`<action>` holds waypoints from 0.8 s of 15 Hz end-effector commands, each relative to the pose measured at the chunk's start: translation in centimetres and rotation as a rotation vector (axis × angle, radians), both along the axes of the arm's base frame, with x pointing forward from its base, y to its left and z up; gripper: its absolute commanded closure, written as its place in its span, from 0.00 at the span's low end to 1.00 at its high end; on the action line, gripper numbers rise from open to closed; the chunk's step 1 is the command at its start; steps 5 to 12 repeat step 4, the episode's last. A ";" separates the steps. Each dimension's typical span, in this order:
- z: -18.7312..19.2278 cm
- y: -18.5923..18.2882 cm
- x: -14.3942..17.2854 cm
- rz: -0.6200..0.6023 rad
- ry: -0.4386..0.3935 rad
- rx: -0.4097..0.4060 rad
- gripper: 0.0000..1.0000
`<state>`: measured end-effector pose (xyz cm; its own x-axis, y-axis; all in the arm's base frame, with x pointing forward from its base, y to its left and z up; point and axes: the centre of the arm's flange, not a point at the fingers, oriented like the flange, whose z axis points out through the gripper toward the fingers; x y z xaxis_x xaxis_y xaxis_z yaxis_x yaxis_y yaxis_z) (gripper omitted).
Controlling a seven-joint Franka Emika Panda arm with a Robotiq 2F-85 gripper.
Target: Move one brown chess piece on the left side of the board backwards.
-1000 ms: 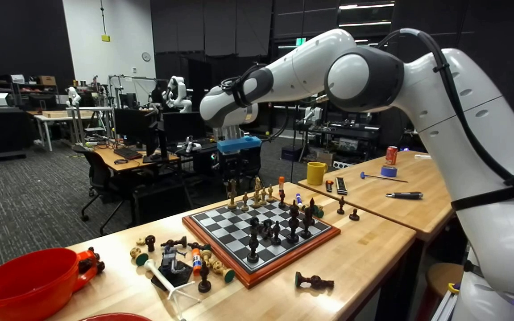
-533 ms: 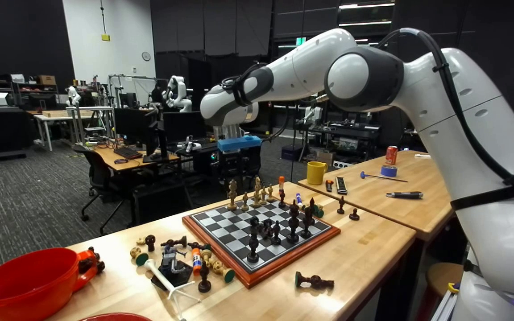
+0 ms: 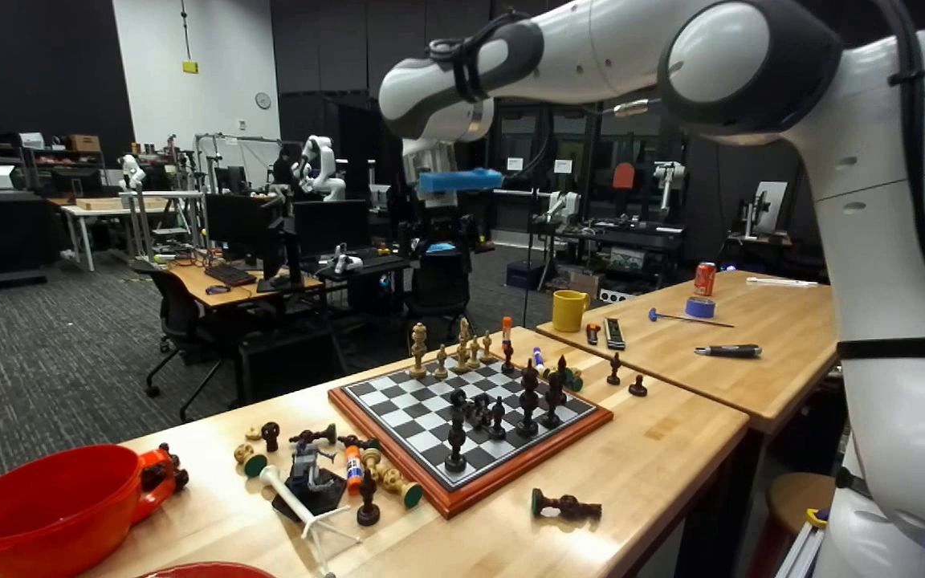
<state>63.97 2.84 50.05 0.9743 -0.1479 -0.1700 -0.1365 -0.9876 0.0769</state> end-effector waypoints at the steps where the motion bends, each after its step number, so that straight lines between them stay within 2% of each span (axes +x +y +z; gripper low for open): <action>1: 1.7 -0.1 -1.6 0.022 0.023 0.004 0.00; 3: 3.3 -0.3 -2.5 0.025 0.012 0.006 0.00; 12: 3.1 -0.3 -2.4 0.025 0.014 0.006 0.00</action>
